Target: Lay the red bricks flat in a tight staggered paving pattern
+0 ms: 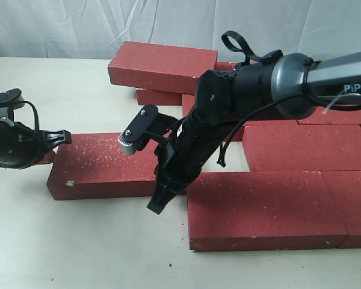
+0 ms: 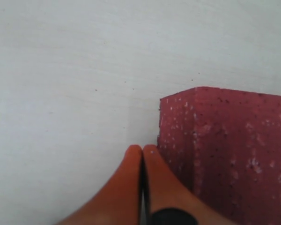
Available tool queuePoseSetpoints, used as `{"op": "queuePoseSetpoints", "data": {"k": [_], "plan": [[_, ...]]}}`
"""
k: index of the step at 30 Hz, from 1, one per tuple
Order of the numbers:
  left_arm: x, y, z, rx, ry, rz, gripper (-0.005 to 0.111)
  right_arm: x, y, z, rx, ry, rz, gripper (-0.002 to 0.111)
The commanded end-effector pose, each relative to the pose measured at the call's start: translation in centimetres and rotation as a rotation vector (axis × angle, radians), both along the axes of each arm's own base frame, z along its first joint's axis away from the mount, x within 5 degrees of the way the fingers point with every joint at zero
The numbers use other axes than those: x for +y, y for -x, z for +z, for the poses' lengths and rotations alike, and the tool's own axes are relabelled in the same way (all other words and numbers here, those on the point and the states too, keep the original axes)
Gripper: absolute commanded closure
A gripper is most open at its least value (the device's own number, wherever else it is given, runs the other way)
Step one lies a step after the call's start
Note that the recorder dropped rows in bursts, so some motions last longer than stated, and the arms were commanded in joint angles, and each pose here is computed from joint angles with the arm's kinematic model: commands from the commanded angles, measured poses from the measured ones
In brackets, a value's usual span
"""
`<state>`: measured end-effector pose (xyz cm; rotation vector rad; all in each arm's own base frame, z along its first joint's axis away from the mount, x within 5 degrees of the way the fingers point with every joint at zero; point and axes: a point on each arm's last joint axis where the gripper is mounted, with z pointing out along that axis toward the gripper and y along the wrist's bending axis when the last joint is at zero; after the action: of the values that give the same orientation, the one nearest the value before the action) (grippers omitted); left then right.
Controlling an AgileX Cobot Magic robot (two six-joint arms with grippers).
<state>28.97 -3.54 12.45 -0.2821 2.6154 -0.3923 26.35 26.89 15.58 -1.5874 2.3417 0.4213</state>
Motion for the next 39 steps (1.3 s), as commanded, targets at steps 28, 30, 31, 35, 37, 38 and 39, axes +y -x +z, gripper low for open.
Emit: {"op": "queuePoseSetpoints", "data": {"k": [28, 30, 31, 35, 37, 38, 39], "plan": [[1.0, -0.5, 0.2, -0.066, -0.139, -0.007, 0.107, -6.3, -2.5, 11.0, -0.143, -0.096, -0.231, 0.109], [0.8, -0.7, 0.0, -0.053, -0.125, -0.025, 0.107, -8.1, -3.6, 10.7, -0.113, -0.084, -0.331, 0.109], [0.5, -1.0, 0.1, -0.050, -0.108, -0.057, 0.107, -8.9, -4.1, 10.2, -0.078, -0.064, -0.363, 0.109], [0.0, -2.1, 0.4, -0.050, -0.075, -0.109, 0.107, -9.1, -4.7, 8.4, -0.025, -0.027, -0.374, 0.109], [-0.1, -2.2, 0.5, -0.055, -0.072, -0.104, 0.107, -8.6, -5.1, 7.1, -0.009, -0.012, -0.371, 0.109], [-0.1, -2.3, 0.5, -0.058, -0.073, -0.105, 0.107, -8.4, -5.3, 6.5, -0.007, -0.009, -0.370, 0.109], [-0.1, -2.3, 0.5, -0.058, -0.073, -0.105, 0.107, -8.3, -5.5, 5.9, -0.006, -0.001, -0.372, 0.109]]}}
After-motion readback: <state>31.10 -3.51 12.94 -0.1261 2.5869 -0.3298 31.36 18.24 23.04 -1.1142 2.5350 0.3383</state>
